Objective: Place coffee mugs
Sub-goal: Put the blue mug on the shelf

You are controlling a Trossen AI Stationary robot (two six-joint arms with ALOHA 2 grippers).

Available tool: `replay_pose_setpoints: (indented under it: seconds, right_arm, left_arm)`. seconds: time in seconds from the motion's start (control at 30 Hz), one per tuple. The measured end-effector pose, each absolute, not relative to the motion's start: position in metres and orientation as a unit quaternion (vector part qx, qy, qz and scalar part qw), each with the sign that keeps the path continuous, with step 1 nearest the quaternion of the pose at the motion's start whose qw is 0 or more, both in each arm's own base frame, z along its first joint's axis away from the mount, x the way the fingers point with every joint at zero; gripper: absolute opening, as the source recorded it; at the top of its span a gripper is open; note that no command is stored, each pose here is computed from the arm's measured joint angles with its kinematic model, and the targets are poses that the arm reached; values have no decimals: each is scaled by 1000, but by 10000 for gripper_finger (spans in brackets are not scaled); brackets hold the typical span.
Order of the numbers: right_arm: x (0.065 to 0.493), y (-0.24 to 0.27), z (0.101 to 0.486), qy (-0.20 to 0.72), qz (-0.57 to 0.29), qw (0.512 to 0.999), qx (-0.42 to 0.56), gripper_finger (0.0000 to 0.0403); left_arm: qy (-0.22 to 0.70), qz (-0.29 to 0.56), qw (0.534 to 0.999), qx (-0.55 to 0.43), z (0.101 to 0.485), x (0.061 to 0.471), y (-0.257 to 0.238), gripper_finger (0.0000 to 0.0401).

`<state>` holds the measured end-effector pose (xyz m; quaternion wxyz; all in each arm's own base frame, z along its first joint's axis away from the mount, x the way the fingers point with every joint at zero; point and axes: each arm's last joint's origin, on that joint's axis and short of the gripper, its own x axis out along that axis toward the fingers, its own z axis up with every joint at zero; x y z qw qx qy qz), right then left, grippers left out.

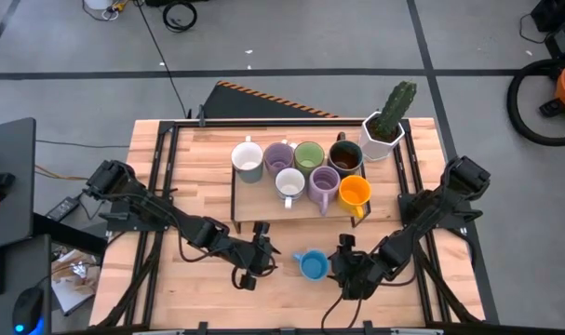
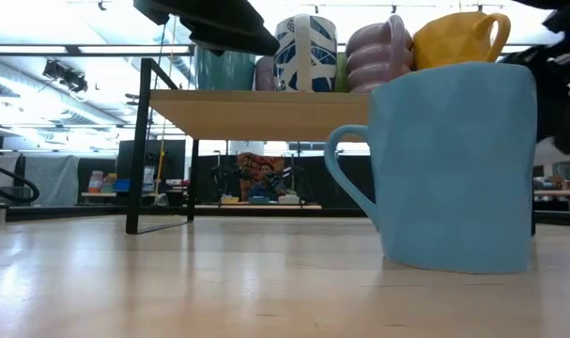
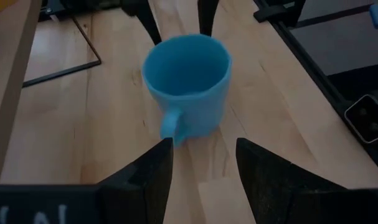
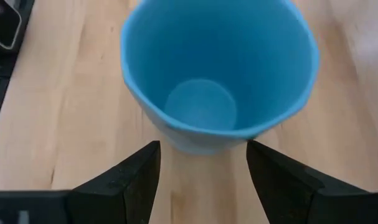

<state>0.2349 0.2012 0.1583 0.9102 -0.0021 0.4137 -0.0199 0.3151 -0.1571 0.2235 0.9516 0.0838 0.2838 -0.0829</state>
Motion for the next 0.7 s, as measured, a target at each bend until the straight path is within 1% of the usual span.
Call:
replay_pose_setpoints:
  seconds: [0.7]
  right_arm:
    - [258,200,157,364,12,931,-11,244]
  left_arm:
    - [274,-87,956,63,226,316,-159,183]
